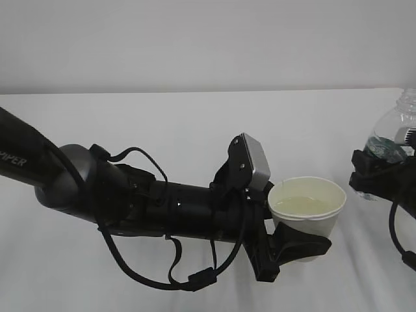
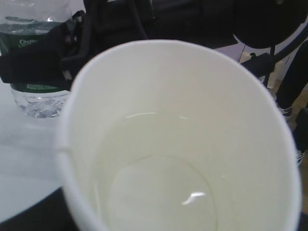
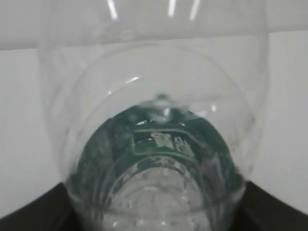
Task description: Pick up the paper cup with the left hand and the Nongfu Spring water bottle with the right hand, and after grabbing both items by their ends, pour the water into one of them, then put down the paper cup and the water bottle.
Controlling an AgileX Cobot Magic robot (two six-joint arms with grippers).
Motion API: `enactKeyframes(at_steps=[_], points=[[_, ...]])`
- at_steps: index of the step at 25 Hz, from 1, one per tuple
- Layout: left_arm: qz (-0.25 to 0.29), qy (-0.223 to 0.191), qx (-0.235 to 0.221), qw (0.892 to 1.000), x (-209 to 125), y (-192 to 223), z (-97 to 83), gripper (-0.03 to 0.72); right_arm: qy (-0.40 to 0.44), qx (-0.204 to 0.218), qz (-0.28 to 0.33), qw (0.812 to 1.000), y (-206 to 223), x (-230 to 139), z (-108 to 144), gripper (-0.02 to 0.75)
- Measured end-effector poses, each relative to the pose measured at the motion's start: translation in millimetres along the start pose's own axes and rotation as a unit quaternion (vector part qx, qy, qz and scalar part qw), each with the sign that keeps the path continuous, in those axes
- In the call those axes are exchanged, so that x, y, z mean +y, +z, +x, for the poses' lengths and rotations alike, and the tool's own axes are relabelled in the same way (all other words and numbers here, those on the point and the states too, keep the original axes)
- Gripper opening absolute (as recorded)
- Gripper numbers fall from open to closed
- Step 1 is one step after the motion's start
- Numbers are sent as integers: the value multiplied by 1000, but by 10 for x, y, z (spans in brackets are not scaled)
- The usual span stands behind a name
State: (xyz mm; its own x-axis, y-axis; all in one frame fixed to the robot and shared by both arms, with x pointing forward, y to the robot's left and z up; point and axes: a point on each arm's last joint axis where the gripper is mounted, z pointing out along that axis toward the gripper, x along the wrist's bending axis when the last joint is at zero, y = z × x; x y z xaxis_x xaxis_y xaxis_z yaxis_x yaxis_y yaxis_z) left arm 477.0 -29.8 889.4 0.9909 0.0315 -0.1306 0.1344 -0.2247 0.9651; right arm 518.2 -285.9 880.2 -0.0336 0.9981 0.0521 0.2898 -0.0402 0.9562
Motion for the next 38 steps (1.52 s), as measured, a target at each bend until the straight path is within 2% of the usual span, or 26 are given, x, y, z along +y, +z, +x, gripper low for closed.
enactKeyframes(at_steps=[16,38], points=[[-10,0,-6,1000,19,0,-11,435,-16,12,0,1000,496,-144,11,442],[-12,0,-7,1000,22,0,-13,435,-24,11,-7,1000,593,-148,9,440]])
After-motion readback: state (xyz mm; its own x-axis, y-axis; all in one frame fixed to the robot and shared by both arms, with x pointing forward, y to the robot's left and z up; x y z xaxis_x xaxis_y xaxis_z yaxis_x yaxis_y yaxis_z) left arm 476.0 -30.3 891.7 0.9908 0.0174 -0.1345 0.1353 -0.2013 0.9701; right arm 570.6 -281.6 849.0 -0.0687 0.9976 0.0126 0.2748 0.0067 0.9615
